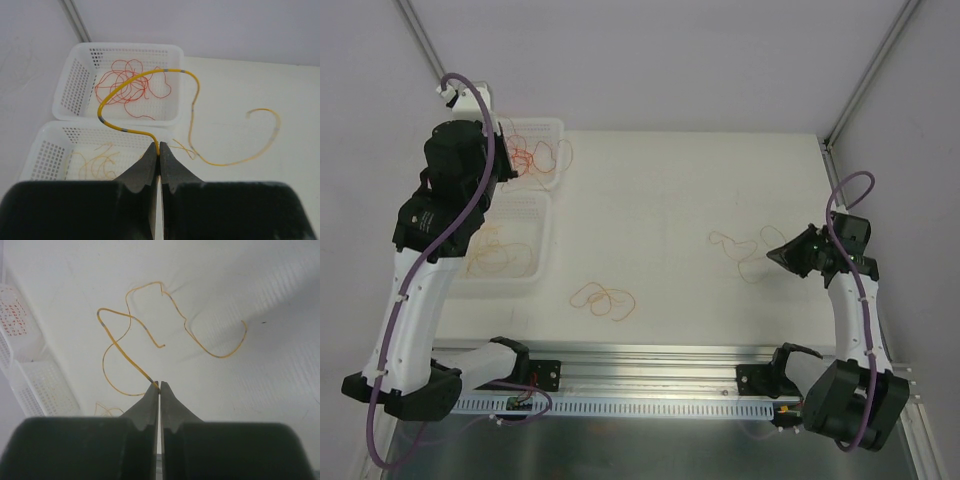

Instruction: Untangle the cables

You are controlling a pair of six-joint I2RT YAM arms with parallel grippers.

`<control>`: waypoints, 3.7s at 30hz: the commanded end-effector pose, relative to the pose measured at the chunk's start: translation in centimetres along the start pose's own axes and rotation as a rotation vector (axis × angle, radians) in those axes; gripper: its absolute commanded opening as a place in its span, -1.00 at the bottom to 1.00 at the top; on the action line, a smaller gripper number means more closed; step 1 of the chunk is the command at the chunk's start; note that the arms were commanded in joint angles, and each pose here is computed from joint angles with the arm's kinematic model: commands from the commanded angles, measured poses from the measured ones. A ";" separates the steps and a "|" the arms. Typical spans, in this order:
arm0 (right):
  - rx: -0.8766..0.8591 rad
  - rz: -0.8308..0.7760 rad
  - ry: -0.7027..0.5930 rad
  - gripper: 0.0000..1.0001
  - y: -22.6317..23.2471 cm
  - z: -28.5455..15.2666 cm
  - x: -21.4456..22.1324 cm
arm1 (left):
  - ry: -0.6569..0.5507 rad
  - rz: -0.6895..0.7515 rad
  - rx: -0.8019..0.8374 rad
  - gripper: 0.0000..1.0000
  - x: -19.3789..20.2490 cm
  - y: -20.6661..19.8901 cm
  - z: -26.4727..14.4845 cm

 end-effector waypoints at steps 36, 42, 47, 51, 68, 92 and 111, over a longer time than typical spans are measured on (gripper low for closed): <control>-0.278 -0.596 0.153 -0.99 12.9 -4.0 7.3 | 0.281 -0.150 0.510 0.98 13.0 -5.9 -0.2; -0.375 -0.606 0.159 -0.99 15.9 -6.1 8.5 | 0.225 -0.083 0.837 0.98 12.2 -13.5 -4.3; -0.458 -0.595 0.164 -0.99 18.0 -7.8 9.5 | 0.133 -0.042 1.025 0.98 11.7 -18.8 -6.8; -0.515 -0.574 0.159 -0.99 19.1 -9.0 10.0 | 0.136 0.006 1.102 0.98 12.9 -23.2 -7.9; -0.570 -0.536 0.117 -0.99 18.5 -12.0 10.3 | 0.278 0.158 1.173 0.28 18.9 -33.2 -9.6; -0.501 -0.656 0.014 0.99 14.6 -13.3 9.7 | 0.202 -0.013 0.983 -1.00 11.1 -27.5 -6.8; -0.438 -0.676 0.059 0.99 12.2 -11.6 10.5 | -0.051 -0.234 0.179 -1.00 1.4 -2.6 -1.1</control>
Point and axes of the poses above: each gripper's point midway between its finger pads, its own z axis out along the fingers, its own y axis along the line the jaws close on, x = y × z, the point moved 2 cm from there along -z, back along the fingers, and after that the axes turned 4 degrees about z, right-handed, at the moved point
